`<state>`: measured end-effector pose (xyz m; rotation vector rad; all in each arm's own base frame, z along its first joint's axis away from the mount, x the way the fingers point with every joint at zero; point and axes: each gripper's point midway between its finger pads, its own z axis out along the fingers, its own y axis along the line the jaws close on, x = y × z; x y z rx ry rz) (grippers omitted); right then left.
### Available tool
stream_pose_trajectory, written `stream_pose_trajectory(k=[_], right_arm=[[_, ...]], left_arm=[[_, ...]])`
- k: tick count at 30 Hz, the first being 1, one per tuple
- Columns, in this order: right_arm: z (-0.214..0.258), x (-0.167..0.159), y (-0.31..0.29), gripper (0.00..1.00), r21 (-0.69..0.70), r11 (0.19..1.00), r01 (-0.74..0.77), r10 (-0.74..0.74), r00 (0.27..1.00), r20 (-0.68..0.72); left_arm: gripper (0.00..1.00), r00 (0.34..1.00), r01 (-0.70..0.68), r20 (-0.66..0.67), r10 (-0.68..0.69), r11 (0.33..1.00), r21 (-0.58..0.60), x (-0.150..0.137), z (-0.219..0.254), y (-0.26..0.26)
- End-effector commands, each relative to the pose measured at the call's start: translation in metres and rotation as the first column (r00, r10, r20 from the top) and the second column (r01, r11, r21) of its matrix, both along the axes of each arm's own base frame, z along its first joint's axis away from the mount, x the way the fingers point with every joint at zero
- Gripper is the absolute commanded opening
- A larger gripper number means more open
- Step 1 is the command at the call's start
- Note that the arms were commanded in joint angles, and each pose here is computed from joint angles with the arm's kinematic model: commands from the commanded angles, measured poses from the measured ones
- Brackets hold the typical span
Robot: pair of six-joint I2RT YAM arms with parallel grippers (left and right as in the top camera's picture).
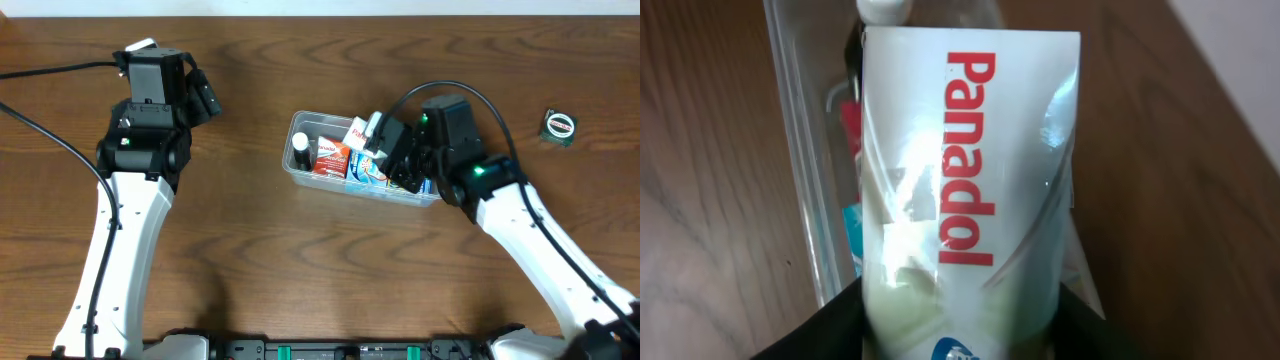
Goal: Pack container
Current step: 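Carry the white Panadol box left and lower it into the container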
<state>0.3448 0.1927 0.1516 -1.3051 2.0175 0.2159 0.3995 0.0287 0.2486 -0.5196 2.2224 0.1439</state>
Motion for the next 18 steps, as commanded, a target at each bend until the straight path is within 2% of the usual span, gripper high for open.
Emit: stream_pose_trajectory(k=[1,9,18], right_arm=[[-0.018,-0.001,0.007,0.5,-0.031,0.998,-0.055,0.054,0.998,-0.024],[-0.058,-0.001,0.008,0.51,-0.075,0.993,-0.094,0.085,0.991,-0.106],[-0.072,0.006,0.011,0.52,-0.077,0.993,-0.093,0.084,0.99,-0.113]], left_arm=[[0.98,1.0,-0.009,0.013,0.009,1.0,0.014,0.002,0.007,0.004],[0.98,1.0,-0.009,0.013,0.009,1.0,0.014,0.002,0.007,0.004],[0.98,1.0,-0.009,0.013,0.009,1.0,0.014,0.002,0.007,0.004]])
